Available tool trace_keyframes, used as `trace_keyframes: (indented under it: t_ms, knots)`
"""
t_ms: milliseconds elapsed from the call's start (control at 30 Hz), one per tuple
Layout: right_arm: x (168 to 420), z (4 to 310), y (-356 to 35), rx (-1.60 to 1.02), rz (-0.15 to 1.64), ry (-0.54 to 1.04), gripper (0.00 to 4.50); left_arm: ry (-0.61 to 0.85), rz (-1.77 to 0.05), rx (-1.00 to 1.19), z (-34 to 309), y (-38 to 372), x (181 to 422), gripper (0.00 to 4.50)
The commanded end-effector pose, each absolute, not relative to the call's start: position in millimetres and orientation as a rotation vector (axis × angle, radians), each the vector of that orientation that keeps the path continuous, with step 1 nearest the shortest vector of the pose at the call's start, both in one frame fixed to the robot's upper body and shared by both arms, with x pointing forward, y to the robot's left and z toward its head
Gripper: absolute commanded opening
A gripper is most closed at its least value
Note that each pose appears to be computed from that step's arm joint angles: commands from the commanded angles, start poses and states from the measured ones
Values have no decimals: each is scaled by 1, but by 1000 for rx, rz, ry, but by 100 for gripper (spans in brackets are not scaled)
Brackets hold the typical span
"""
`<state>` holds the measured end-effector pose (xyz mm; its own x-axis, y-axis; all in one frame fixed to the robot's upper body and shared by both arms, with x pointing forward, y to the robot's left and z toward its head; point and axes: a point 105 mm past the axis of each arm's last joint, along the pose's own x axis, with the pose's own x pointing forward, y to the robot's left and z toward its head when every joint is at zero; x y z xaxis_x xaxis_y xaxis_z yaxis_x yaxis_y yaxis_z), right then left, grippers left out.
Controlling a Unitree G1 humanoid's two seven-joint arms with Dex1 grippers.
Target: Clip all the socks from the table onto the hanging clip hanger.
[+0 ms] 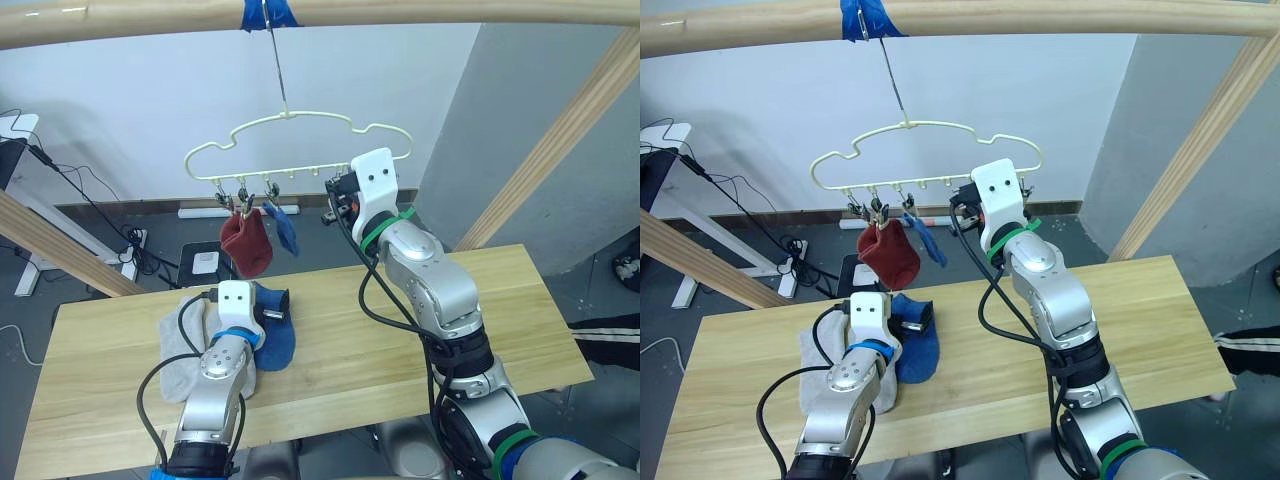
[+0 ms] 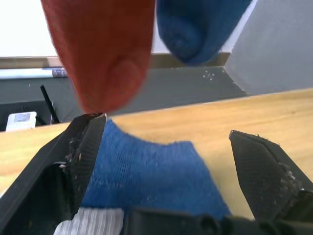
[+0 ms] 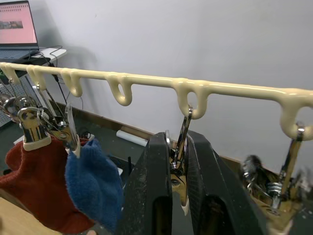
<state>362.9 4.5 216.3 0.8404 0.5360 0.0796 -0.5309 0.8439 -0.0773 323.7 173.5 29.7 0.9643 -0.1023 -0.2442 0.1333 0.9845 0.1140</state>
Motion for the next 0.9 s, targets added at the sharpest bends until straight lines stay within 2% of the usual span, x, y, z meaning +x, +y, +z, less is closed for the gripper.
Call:
trace_keyframes:
  t_ms: [33, 167, 233, 367, 433, 500, 633, 900]
  knots:
    - [355, 231, 8, -46, 580, -162, 8, 290, -132, 156, 27, 174, 327, 450]
    - [355, 231, 9, -45, 584, -162, 8, 302, -183, 162, 28, 165, 328, 450]
    - [355, 232, 10, -45, 584, -164, 8, 234, -221, 171, 37, 158, 325, 450]
    - [355, 230, 8, -50, 583, -162, 8, 165, -215, 128, 44, 157, 310, 450]
    - [354, 230, 8, -51, 583, -161, 8, 165, -289, 92, 40, 146, 298, 450]
    - [354, 229, 8, -52, 584, -160, 8, 207, -331, 45, 31, 142, 283, 450]
    - [354, 229, 9, -52, 586, -158, 8, 319, -340, 66, 10, 146, 270, 450]
    - [354, 229, 10, -51, 594, -156, 8, 403, -270, 136, -6, 153, 285, 450]
